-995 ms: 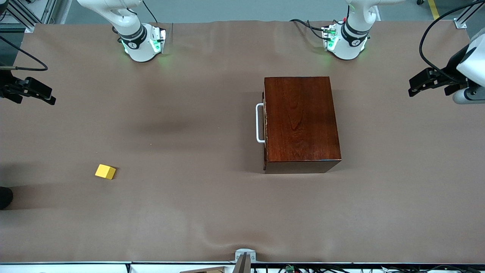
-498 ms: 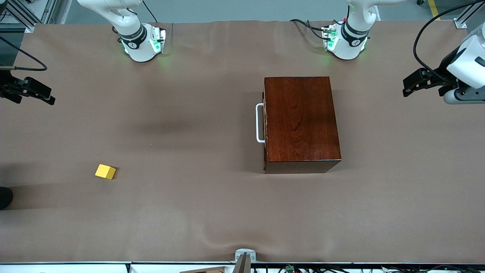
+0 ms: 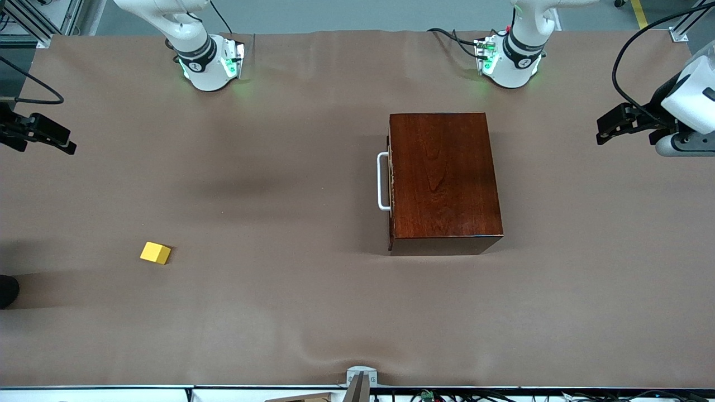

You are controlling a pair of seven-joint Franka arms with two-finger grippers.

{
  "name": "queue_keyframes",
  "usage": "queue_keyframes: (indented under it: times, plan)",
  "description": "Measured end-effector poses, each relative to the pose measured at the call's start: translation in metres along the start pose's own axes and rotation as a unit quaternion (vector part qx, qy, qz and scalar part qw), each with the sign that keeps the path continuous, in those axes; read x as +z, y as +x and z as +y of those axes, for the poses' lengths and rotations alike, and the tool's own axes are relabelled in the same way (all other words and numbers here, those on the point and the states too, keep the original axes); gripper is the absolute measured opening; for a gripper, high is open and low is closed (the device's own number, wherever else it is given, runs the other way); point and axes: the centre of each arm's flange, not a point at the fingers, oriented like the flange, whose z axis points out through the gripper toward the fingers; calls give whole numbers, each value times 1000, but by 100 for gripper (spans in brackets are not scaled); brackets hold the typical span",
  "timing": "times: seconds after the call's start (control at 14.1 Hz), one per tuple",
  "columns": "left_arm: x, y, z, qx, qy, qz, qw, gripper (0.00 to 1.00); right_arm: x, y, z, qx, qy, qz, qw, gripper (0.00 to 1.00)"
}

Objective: Open drawer, take yellow block, close drawer

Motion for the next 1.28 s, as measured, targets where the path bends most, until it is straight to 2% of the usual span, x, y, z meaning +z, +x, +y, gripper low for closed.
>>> queue_keyframes:
  times: [1.28]
  plan:
    - [14, 4, 0, 0, 0, -16, 1000, 100, 0, 0, 0, 0, 0, 0, 1000, 100]
